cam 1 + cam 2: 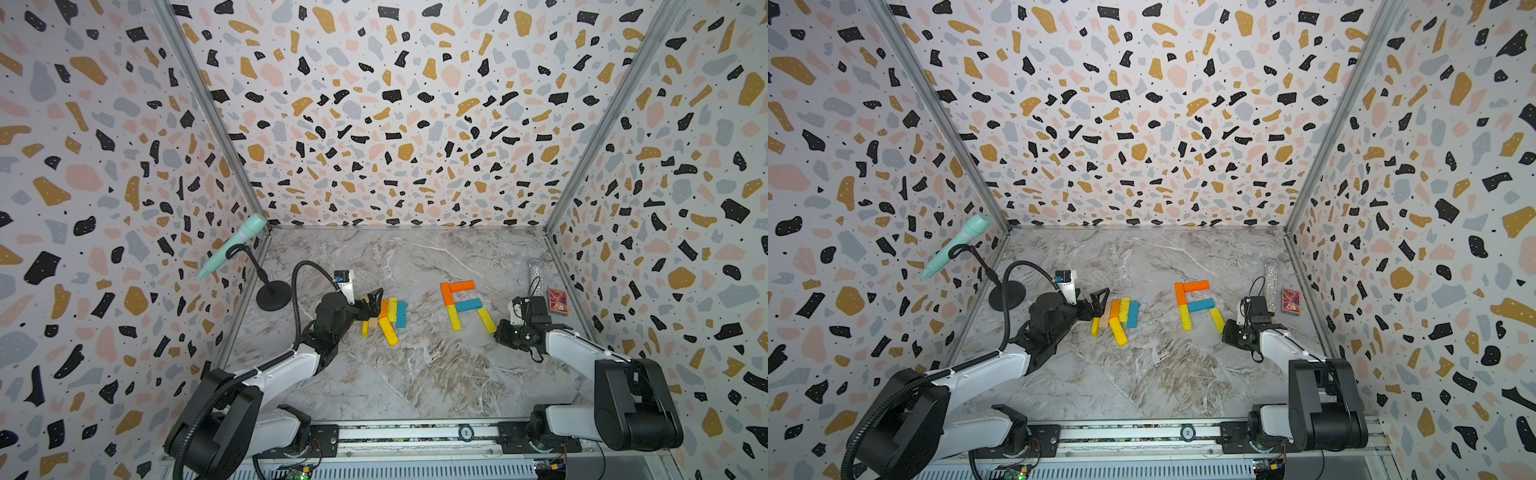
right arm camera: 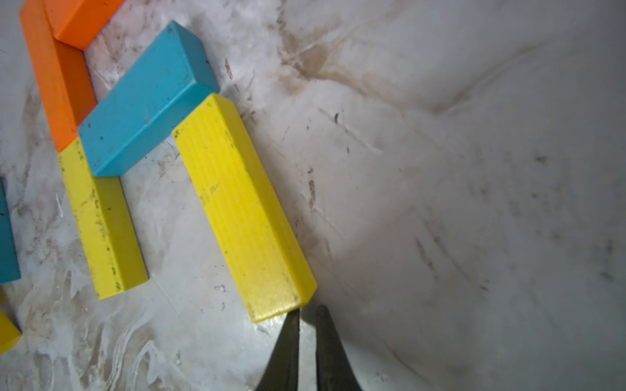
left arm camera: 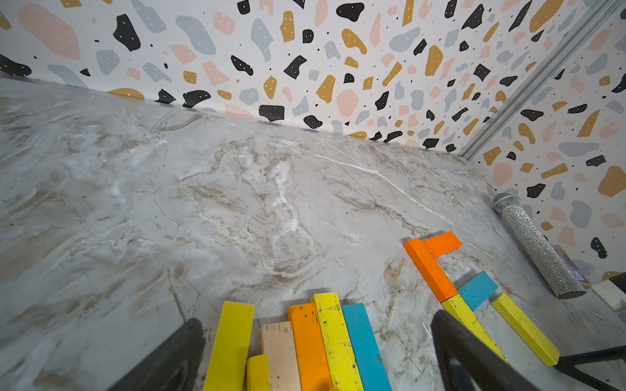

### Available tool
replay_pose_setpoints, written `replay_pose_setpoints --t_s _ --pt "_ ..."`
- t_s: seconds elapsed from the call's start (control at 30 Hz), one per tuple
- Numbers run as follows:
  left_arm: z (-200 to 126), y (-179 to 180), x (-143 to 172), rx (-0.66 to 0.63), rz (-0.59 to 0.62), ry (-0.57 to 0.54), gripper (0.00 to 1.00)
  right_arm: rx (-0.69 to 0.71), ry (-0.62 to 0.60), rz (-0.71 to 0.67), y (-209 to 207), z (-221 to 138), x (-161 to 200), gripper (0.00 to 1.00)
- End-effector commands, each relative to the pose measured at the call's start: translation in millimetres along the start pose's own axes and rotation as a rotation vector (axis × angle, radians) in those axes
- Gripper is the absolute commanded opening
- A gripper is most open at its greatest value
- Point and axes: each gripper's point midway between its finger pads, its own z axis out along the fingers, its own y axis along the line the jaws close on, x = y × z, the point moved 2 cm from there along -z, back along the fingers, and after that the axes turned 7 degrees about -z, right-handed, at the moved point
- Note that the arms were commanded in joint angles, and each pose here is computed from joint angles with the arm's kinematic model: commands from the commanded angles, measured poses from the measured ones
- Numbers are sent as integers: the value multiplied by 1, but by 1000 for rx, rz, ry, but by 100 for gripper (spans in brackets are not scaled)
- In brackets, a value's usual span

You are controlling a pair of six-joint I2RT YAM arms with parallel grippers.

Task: Assemble the number 6 with building blocks
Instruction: Assemble the building block at the center of the board.

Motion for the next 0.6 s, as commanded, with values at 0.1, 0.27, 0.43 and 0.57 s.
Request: replay_pose_setpoints --t_s 0.1,0.27,0.43,0.57 --pt "0 -10 -20 30 5 -56 100 24 44 1 -7 6 11 13" --pt "0 -9 -20 28 4 -56 99 24 54 1 -8 9 12 14" --pt "0 -9 -20 29 5 -55 99 28 52 0 -8 7 12 14" --pt "0 -10 -21 30 5 -58 100 26 40 -3 -6 2 9 16"
